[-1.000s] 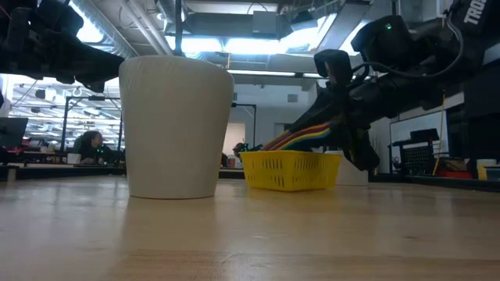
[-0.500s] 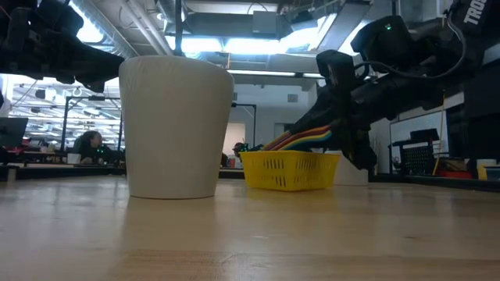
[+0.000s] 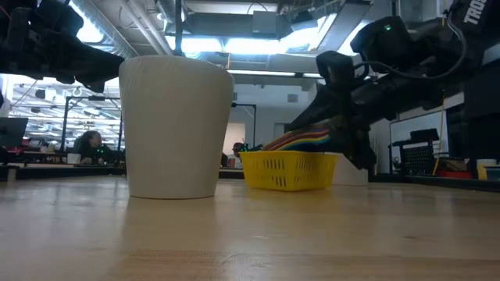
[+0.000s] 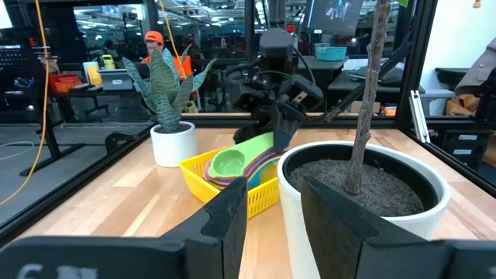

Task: Nest measuring cups in basket
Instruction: Put the nested measuring cups into the yellow basket, then return to Home Position

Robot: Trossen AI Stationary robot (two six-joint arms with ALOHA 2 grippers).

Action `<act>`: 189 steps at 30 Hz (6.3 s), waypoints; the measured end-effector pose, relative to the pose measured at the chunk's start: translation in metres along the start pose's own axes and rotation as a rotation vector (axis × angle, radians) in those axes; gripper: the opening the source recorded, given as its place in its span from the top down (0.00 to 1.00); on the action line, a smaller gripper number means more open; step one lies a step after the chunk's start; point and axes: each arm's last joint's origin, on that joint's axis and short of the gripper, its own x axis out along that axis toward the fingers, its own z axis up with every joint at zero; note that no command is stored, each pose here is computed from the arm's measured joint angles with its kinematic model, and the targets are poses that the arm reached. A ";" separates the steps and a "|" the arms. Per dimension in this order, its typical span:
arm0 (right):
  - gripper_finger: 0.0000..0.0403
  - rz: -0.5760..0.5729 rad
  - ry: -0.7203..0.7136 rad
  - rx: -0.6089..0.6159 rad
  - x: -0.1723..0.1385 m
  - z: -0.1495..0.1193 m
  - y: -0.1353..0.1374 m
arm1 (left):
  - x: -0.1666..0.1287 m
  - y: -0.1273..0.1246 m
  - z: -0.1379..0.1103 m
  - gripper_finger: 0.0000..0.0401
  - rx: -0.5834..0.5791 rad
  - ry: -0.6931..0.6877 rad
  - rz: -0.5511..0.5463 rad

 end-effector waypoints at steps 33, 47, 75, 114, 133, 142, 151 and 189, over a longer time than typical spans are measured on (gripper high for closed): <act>0.39 0.053 0.000 0.141 0.000 0.006 0.001 | 0.000 0.000 0.000 0.71 0.000 0.000 0.000; 0.39 0.125 0.111 0.142 0.000 0.003 0.003 | 0.000 0.000 0.000 0.71 0.000 0.000 0.000; 0.39 0.379 0.223 0.016 -0.004 -0.003 0.024 | 0.000 0.000 0.000 0.71 0.000 0.001 0.000; 0.93 0.398 -0.263 -0.565 -0.139 0.062 0.067 | 0.000 0.000 0.000 0.71 0.000 0.000 0.000; 0.93 0.292 -0.287 -0.728 -0.218 0.041 0.046 | 0.000 0.000 0.000 0.71 0.000 0.000 0.000; 0.93 0.263 -0.279 -0.728 -0.229 0.036 0.038 | 0.000 0.000 0.000 0.71 0.000 0.000 0.000; 0.93 0.269 -0.316 -0.760 -0.235 0.030 0.028 | 0.000 0.000 0.000 0.71 0.000 0.000 0.000; 0.93 0.276 -0.375 -0.733 -0.175 -0.016 -0.032 | 0.000 0.000 0.000 0.71 0.000 -0.002 -0.002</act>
